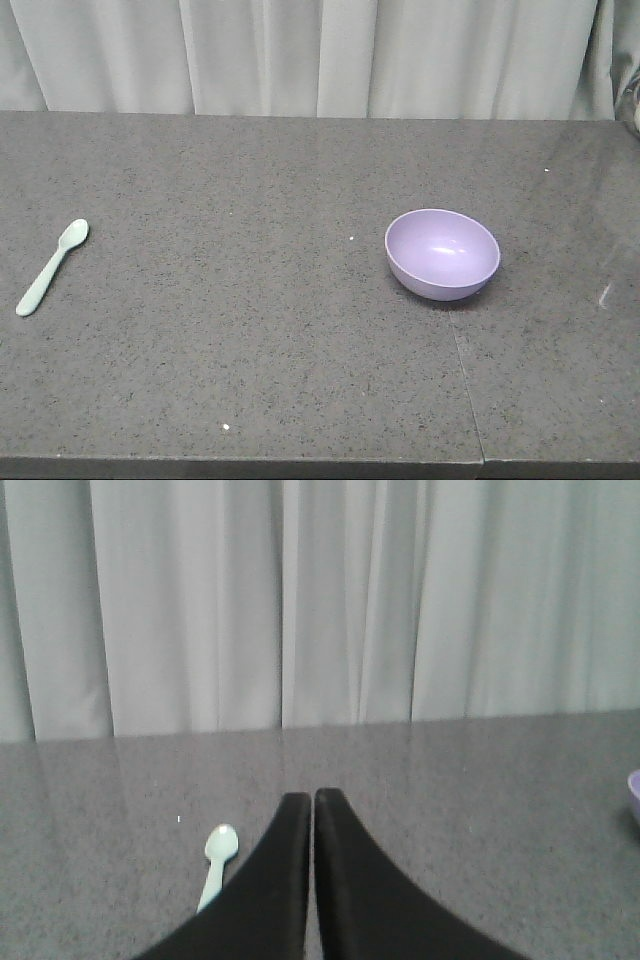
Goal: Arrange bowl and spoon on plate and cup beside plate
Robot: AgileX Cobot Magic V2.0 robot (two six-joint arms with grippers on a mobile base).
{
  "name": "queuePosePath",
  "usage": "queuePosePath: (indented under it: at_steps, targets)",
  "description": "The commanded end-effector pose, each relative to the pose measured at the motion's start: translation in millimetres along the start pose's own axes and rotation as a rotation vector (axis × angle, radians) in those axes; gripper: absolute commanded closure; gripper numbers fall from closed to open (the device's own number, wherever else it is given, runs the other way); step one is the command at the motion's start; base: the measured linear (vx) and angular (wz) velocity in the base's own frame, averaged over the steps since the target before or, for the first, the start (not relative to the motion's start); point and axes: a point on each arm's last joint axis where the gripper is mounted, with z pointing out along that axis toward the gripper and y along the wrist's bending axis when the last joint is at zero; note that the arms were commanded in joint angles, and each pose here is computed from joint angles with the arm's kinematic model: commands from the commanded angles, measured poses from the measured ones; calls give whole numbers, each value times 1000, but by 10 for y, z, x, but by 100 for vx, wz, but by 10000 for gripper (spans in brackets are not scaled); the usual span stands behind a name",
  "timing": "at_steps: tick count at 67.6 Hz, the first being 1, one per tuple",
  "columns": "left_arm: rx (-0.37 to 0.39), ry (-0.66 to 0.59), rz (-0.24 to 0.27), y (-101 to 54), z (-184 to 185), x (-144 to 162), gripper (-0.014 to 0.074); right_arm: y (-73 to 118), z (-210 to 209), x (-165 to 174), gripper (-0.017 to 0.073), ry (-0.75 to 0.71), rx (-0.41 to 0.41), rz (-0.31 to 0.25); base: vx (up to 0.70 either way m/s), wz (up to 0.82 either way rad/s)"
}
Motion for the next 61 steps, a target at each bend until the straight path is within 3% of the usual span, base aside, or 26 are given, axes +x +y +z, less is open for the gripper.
queuePosePath:
  at_steps: [1,13,25,50,61]
  targets:
    - [4,78,-16,-13,72,-246,601,-24,27,-346,564,21,3,-63,0,0]
    - [-1,296,-16,-21,322,-435,601,-22,235,-574,564,228,-27,-40,0,0]
    - [-5,425,-16,-18,532,-366,601,21,462,-452,564,445,-73,10,0,0]
    - [-8,457,-20,-16,567,-340,584,21,609,-364,555,551,-75,0,0,0]
    - [-7,457,-19,-16,567,-340,439,19,608,-363,473,552,-76,-9,0,0]
